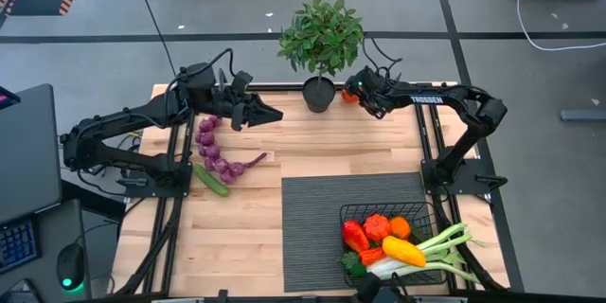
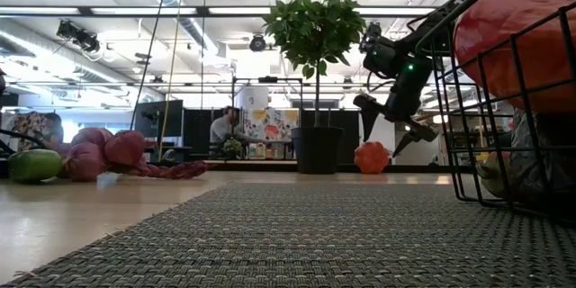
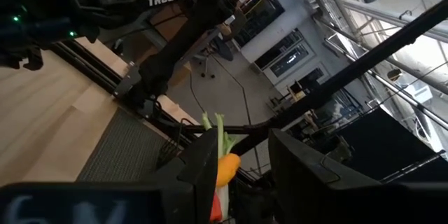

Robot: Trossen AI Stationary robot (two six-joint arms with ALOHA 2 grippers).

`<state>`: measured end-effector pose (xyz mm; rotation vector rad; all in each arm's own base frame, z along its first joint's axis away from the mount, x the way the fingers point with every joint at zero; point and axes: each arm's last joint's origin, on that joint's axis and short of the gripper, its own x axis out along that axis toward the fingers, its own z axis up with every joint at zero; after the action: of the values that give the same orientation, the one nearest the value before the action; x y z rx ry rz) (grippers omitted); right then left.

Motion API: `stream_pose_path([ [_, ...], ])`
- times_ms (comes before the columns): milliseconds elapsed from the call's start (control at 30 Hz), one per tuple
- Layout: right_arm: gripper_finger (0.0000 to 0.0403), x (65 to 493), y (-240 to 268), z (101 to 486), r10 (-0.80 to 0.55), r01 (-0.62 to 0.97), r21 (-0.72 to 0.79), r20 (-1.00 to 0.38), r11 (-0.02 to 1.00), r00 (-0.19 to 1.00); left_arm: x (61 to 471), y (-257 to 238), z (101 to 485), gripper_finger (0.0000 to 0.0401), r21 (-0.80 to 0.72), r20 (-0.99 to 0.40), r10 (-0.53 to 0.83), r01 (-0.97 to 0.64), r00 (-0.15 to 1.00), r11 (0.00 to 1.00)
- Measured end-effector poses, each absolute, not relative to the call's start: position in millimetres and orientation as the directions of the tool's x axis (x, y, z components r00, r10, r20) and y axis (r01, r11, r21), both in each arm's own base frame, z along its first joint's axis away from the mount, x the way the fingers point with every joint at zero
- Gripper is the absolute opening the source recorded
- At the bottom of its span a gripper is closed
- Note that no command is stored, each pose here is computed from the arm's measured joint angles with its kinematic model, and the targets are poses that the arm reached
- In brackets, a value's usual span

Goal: Build produce basket
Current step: Put the orange pumpkin into the black wire basket

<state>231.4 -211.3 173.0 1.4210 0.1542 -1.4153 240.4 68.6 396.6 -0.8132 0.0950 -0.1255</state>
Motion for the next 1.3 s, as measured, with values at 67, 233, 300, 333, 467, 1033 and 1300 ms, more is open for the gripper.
stream_pose_path([
  [67, 0.0348, 231.6, -210.6, 172.7, -0.551, 0.716, 0.559, -0.783, -0.418, 0.29, 240.4, 68.6, 396.6, 0.0133, -0.73, -0.036, -0.148, 0.075, 0.988, 0.68],
  [233, 0.0347, 232.2, -210.1, 172.7, -0.541, 0.715, 0.562, -0.785, -0.416, 0.303, 240.3, 68.2, 396.6, 0.0133, -0.733, -0.036, -0.164, 0.086, 0.986, 0.675],
  [300, 0.0347, 233.0, -209.3, 172.6, -0.535, 0.716, 0.563, -0.786, -0.413, 0.309, 240.2, 68.1, 396.7, 0.0133, -0.734, -0.035, -0.167, 0.088, 0.985, 0.674],
  [333, 0.0346, 233.4, -208.8, 172.6, -0.533, 0.716, 0.564, -0.786, -0.411, 0.313, 240.3, 68.1, 396.7, 0.0133, -0.734, -0.036, -0.168, 0.088, 0.985, 0.673],
  [467, 0.033, 235.6, -206.5, 172.6, -0.527, 0.715, 0.566, -0.787, -0.411, 0.32, 240.3, 68.1, 396.7, 0.0133, -0.735, -0.036, -0.168, 0.088, 0.985, 0.672],
  [1033, 0.027, 240.2, -212.2, 179.0, -0.604, 0.57, 0.672, -0.719, -0.473, 0.345, 240.2, 67.8, 396.7, 0.0133, -0.766, -0.035, -0.177, 0.087, 0.984, 0.637],
  [1300, 0.0269, 231.8, -216.5, 177.0, -0.64, 0.548, 0.65, -0.727, -0.526, 0.249, 240.2, 67.4, 396.7, 0.0133, -0.766, -0.035, -0.191, 0.096, 0.981, 0.635],
])
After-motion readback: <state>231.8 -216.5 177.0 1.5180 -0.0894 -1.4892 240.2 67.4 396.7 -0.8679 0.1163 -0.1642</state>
